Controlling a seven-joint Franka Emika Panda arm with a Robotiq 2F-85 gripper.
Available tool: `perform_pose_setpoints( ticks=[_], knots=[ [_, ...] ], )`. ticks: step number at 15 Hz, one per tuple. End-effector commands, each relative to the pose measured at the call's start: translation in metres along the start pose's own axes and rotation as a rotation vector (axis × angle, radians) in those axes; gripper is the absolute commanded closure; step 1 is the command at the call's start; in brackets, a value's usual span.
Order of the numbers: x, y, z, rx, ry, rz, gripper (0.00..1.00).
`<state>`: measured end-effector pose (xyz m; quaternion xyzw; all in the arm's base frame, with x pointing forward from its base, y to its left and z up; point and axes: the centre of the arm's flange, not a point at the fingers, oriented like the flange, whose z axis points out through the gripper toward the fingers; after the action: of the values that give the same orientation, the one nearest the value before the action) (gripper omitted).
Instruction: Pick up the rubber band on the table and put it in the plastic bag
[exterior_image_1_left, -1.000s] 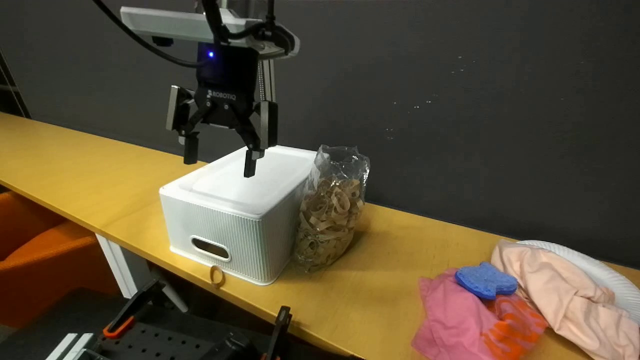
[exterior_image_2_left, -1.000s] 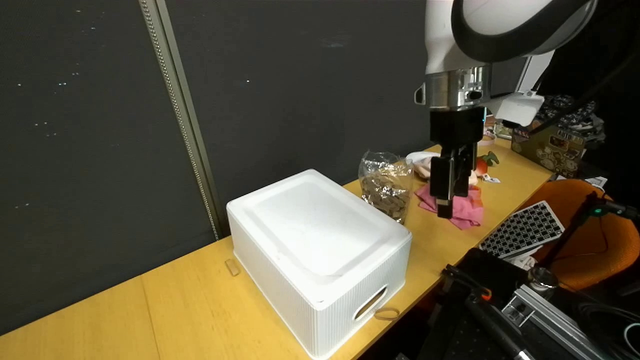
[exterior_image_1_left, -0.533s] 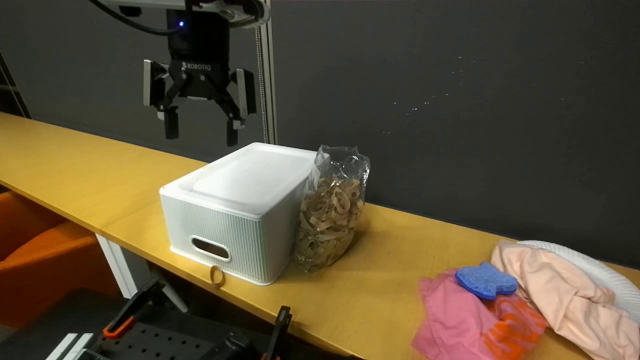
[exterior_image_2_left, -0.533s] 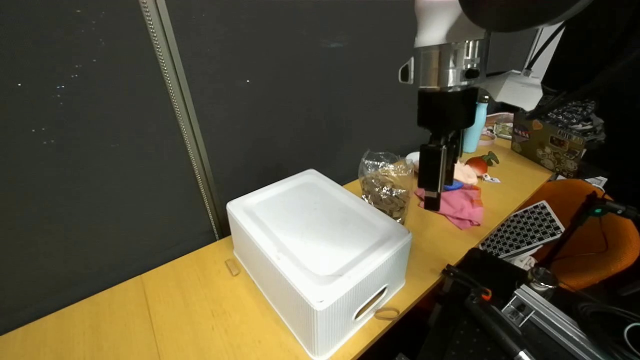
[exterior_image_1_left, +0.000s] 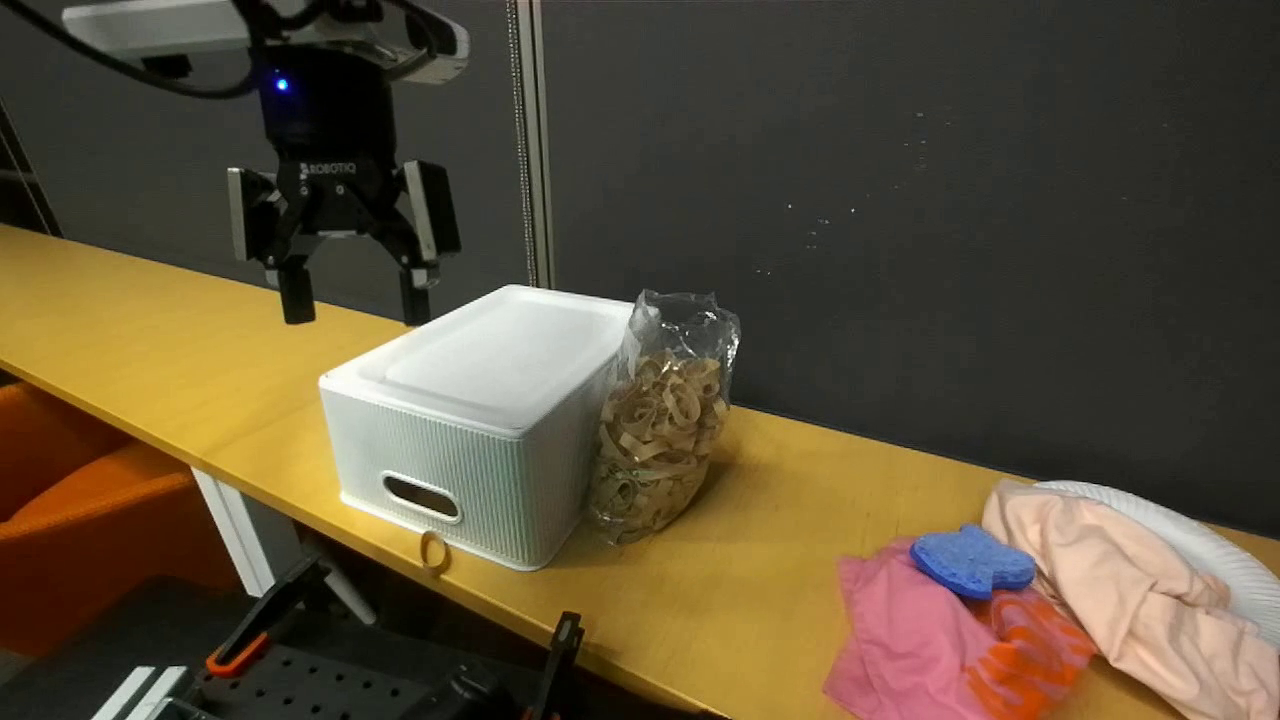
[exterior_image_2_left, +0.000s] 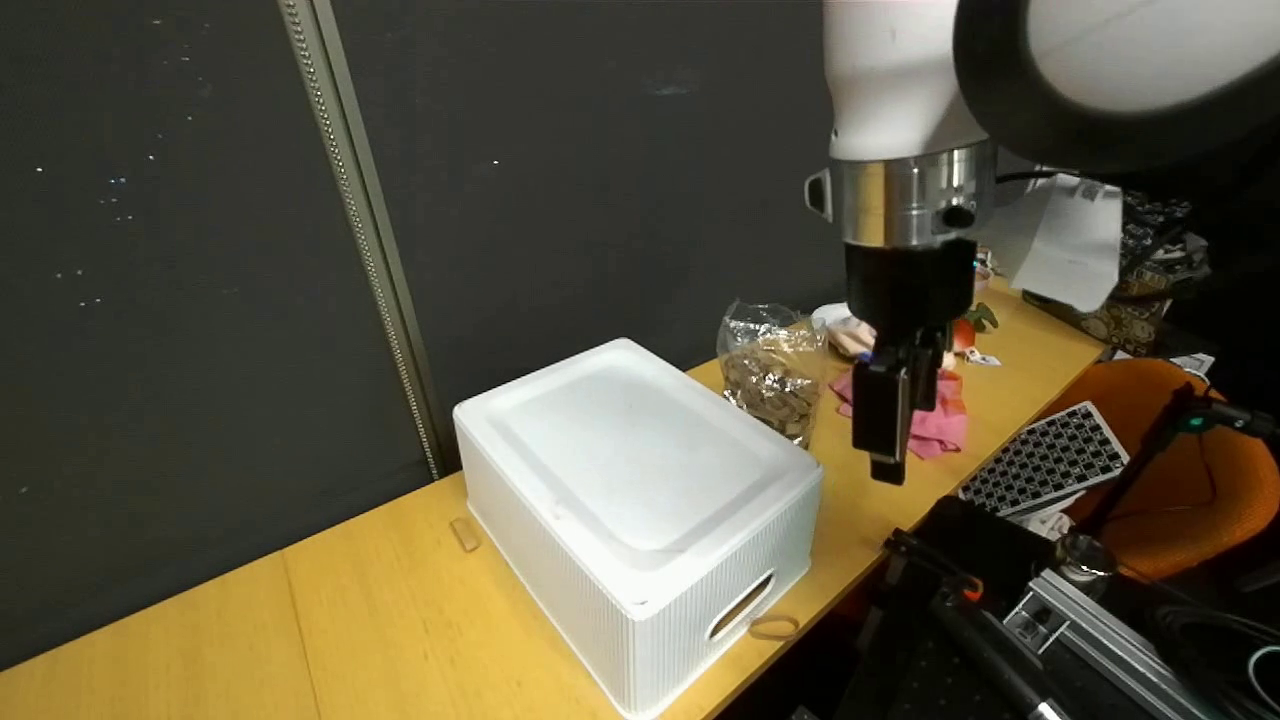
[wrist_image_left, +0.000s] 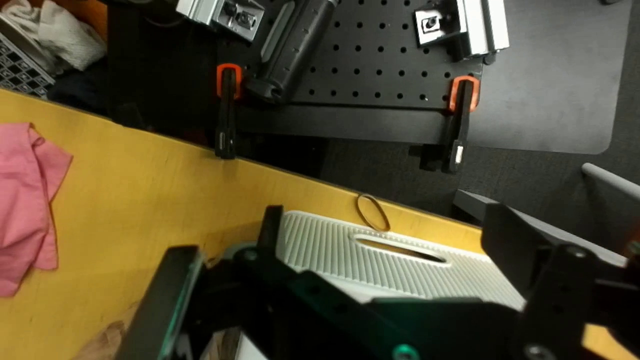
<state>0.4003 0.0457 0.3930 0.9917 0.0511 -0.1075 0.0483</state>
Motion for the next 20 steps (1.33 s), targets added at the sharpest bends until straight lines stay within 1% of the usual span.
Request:
perform_pose_setpoints(
  ticks=[1,3,4,7,9,11,13,15,16,18,20],
  knots=[
    [-0.050,-0.011,0.022,-0.078,0.041,0.092,0.00],
    [-0.068,-0.004,0.040,-0.094,0.071,0.146,0.00],
    [-0.067,0.006,0.052,-0.091,0.094,0.159,0.00],
    [-0.045,0.028,0.077,-0.080,0.163,0.182,0.00],
    [-0.013,0.032,0.083,-0.083,0.212,0.170,0.00],
    [0.010,0.025,0.092,-0.074,0.249,0.141,0.00],
    [0.028,0.003,0.107,-0.055,0.253,0.101,0.00],
    [0.029,-0.022,0.122,-0.043,0.222,0.069,0.00],
    [0.019,-0.032,0.128,-0.047,0.211,0.065,0.00],
    [0.010,-0.040,0.137,-0.064,0.194,0.066,0.00],
    [0.014,-0.044,0.142,-0.070,0.193,0.077,0.00]
  ],
)
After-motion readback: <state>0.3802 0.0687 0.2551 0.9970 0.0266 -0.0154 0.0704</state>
